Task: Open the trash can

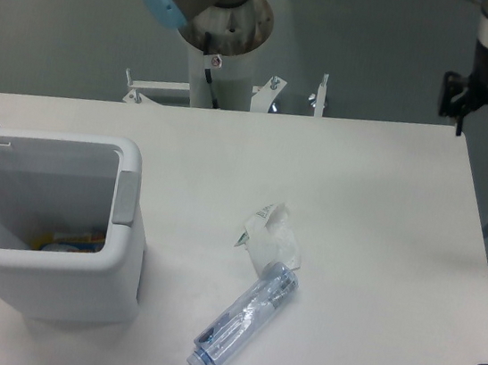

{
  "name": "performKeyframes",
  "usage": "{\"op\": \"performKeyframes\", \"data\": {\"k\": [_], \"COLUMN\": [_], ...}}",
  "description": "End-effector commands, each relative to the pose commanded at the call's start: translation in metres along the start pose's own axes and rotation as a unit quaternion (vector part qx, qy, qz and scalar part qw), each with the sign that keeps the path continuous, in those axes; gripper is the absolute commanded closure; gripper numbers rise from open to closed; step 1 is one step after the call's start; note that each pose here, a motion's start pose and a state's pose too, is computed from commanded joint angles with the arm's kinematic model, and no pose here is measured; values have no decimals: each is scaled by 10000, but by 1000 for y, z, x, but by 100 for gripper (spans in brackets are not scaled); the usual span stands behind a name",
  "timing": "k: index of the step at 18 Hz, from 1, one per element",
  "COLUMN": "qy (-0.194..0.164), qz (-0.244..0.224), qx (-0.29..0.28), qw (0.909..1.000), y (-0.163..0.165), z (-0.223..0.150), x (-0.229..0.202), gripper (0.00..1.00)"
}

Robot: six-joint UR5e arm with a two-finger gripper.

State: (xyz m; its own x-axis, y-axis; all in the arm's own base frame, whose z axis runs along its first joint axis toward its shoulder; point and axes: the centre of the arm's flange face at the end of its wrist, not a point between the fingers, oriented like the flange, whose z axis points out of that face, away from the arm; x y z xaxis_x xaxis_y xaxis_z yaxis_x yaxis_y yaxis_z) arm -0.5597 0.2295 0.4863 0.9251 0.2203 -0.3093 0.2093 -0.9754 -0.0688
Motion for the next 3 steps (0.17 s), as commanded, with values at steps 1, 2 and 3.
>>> {"op": "performKeyframes", "data": {"k": [1,2,3], "qy": [-16,-18,-26], "qz": [-14,-36,-44], "qx": [-4,-11,-10], "qw": [10000,10000,10000], "y": [3,5,6], "z": [-1,0,0], "x": [-2,-4,-5], "gripper": [0,0,0]}}
